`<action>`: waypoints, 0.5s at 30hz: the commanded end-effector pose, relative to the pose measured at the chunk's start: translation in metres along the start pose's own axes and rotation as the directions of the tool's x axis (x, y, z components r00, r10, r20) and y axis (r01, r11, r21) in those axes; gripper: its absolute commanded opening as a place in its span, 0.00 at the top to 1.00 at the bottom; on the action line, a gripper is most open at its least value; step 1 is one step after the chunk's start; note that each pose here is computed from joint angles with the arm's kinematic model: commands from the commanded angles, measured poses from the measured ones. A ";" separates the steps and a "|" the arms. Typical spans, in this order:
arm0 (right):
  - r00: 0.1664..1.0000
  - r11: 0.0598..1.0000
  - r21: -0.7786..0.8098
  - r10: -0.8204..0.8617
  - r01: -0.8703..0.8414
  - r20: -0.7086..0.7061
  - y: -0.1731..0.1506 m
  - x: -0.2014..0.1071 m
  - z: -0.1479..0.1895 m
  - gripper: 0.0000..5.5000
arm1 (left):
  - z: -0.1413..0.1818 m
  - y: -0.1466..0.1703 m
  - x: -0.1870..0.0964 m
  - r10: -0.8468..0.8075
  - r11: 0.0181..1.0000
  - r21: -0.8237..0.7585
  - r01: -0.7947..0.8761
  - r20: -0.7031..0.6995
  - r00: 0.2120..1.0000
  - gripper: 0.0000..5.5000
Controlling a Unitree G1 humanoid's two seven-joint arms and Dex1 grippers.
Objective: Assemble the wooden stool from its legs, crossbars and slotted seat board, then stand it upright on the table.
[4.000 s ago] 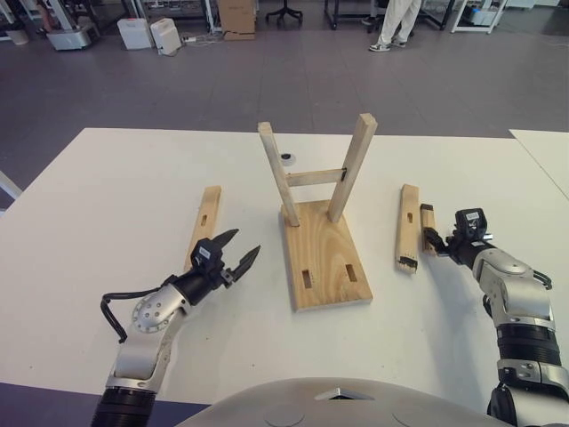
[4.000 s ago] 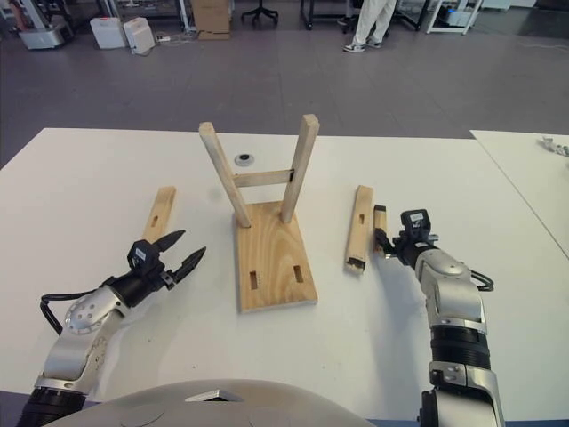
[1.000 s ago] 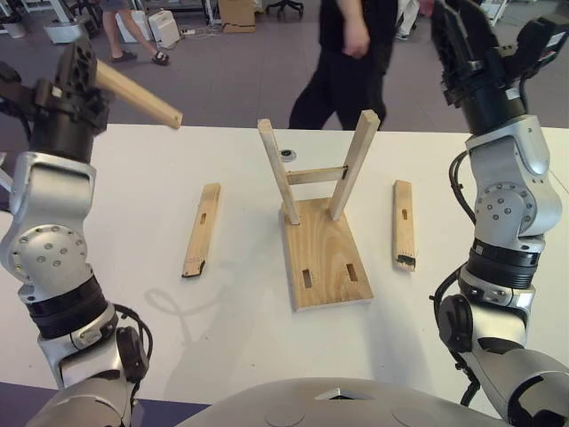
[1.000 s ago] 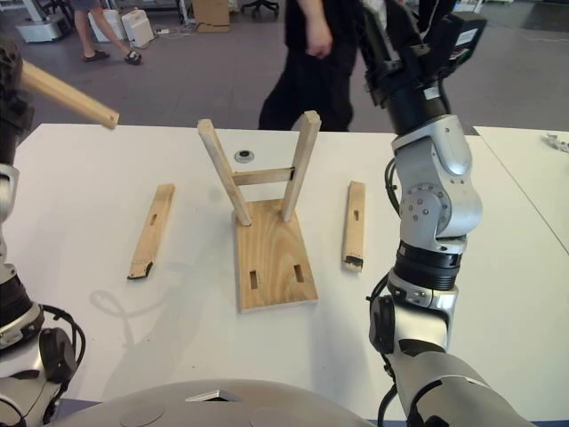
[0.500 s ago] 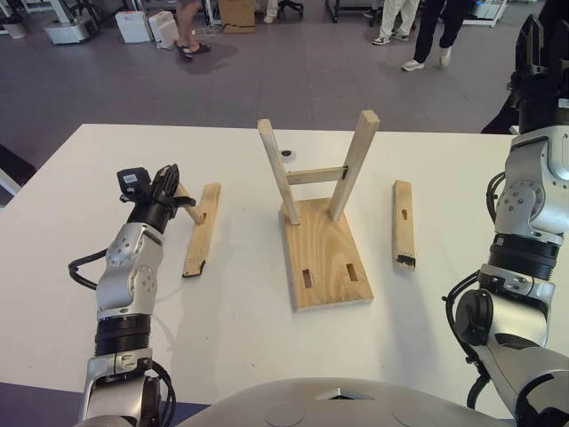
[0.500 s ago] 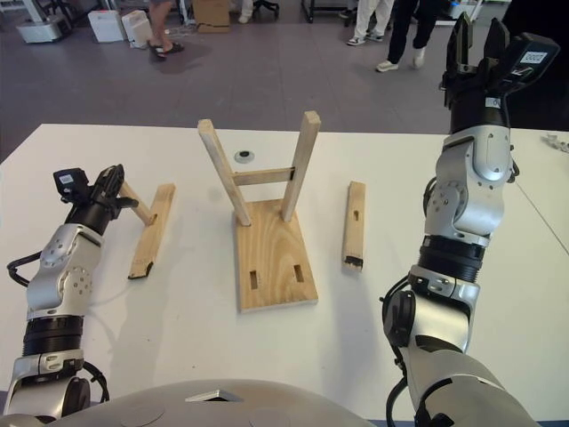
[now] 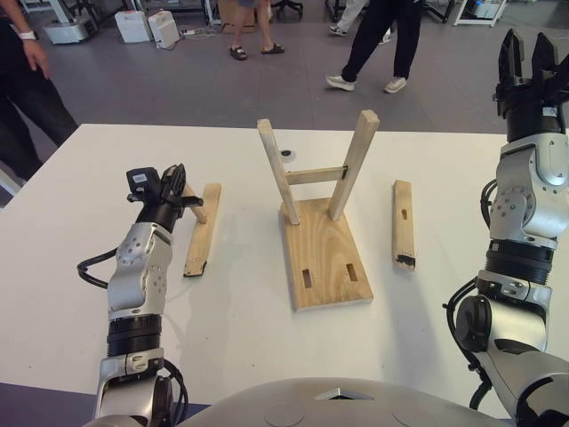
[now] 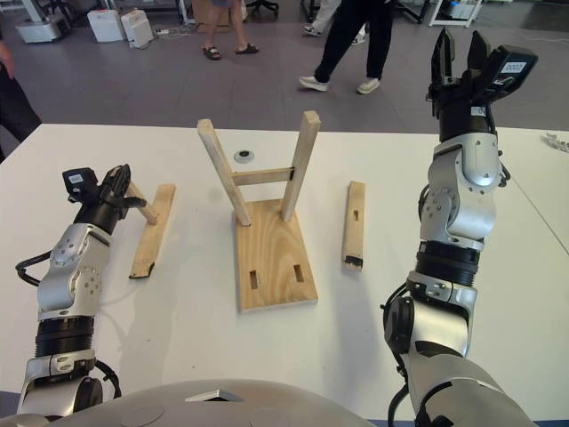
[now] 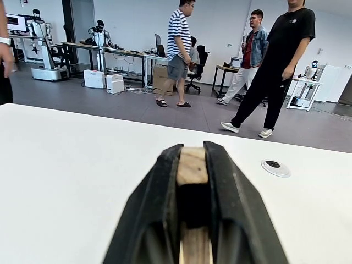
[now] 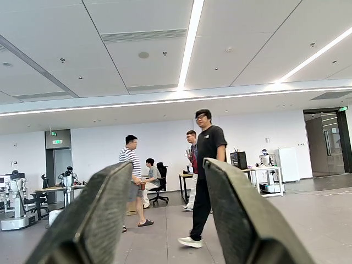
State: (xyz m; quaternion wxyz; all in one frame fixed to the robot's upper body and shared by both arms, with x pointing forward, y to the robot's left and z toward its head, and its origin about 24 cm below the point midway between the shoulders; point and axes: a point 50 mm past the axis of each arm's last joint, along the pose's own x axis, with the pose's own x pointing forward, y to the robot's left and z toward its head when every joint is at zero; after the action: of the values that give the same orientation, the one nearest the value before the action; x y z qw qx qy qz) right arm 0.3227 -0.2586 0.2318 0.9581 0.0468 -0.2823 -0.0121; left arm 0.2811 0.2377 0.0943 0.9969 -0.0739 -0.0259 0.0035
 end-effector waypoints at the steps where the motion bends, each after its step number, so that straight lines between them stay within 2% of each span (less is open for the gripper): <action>1: 1.000 1.000 -0.006 0.007 -0.007 -0.026 0.000 -0.002 -0.004 0.57 | -0.023 0.014 -0.011 0.058 0.996 0.071 -0.051 -0.095 0.994 0.93; 4: 0.999 1.000 -0.006 0.011 -0.011 -0.032 0.001 -0.002 -0.005 0.57 | -0.033 0.019 -0.012 0.075 0.995 0.080 -0.065 -0.117 0.990 0.93; 9: 0.999 1.000 -0.002 0.011 -0.012 -0.044 0.003 -0.005 -0.008 0.57 | -0.053 0.003 -0.009 0.018 0.997 0.082 -0.005 -0.155 0.988 0.93; 15: 0.998 1.000 0.000 0.015 -0.015 -0.058 0.005 -0.008 -0.012 0.57 | -0.066 0.001 -0.007 -0.006 0.993 0.112 0.028 -0.188 0.982 0.93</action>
State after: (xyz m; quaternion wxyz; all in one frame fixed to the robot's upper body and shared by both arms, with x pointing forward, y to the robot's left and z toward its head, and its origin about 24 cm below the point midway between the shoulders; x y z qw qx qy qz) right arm 0.3228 -0.2539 0.2200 0.9644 0.0450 -0.2607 -0.0047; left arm 0.2894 0.2334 0.0701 0.9994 -0.0180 -0.0292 -0.0048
